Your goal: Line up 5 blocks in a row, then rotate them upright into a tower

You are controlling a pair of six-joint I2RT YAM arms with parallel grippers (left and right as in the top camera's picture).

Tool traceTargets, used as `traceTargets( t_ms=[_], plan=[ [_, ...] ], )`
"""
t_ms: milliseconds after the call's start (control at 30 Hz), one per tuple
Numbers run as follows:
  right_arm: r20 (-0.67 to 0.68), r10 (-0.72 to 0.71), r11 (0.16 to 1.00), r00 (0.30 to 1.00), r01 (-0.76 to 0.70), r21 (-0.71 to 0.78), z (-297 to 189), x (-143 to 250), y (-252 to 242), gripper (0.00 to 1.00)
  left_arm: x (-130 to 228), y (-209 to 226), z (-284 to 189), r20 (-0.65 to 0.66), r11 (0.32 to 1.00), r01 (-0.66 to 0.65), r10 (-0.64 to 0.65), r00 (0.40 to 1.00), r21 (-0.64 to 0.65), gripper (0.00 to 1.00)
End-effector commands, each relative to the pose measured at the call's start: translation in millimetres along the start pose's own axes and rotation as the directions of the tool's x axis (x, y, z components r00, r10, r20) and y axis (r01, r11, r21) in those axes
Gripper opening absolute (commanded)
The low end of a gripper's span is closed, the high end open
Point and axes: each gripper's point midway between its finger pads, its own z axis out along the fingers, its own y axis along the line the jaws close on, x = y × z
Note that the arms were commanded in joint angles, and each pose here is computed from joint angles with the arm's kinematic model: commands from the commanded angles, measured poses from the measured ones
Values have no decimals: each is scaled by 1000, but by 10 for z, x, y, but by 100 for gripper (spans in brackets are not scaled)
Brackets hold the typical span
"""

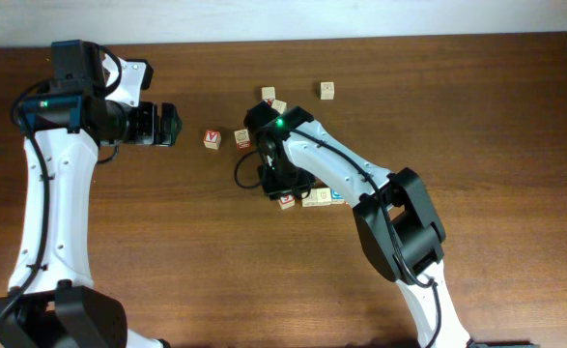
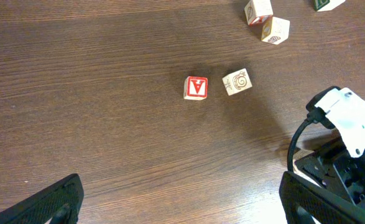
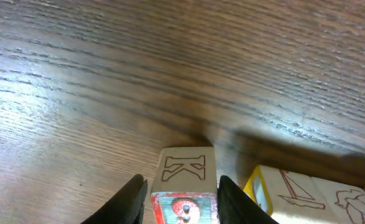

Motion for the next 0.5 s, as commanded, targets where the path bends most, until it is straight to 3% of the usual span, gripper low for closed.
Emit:
traceTargets(
  t_ms=[0, 133, 267, 467],
  plan=[
    [88, 0, 1000, 996, 0, -2, -289, -198, 25, 38, -64, -9, -38, 19, 1000, 1, -1, 1000, 4, 99],
    [153, -6, 1000, 988, 5, 6, -405, -350, 50, 39, -65, -9, -39, 19, 1000, 1, -1, 1000, 4, 99],
    [156, -18, 1000, 988, 17, 6, -348, -358, 111, 24, -65, -11, -38, 19, 1000, 0, 0, 1000, 5, 99],
    [103, -18, 1000, 995, 16, 25, -178, -239, 66, 17, -64, -9, -38, 19, 1000, 1, -1, 1000, 4, 99]
  ],
)
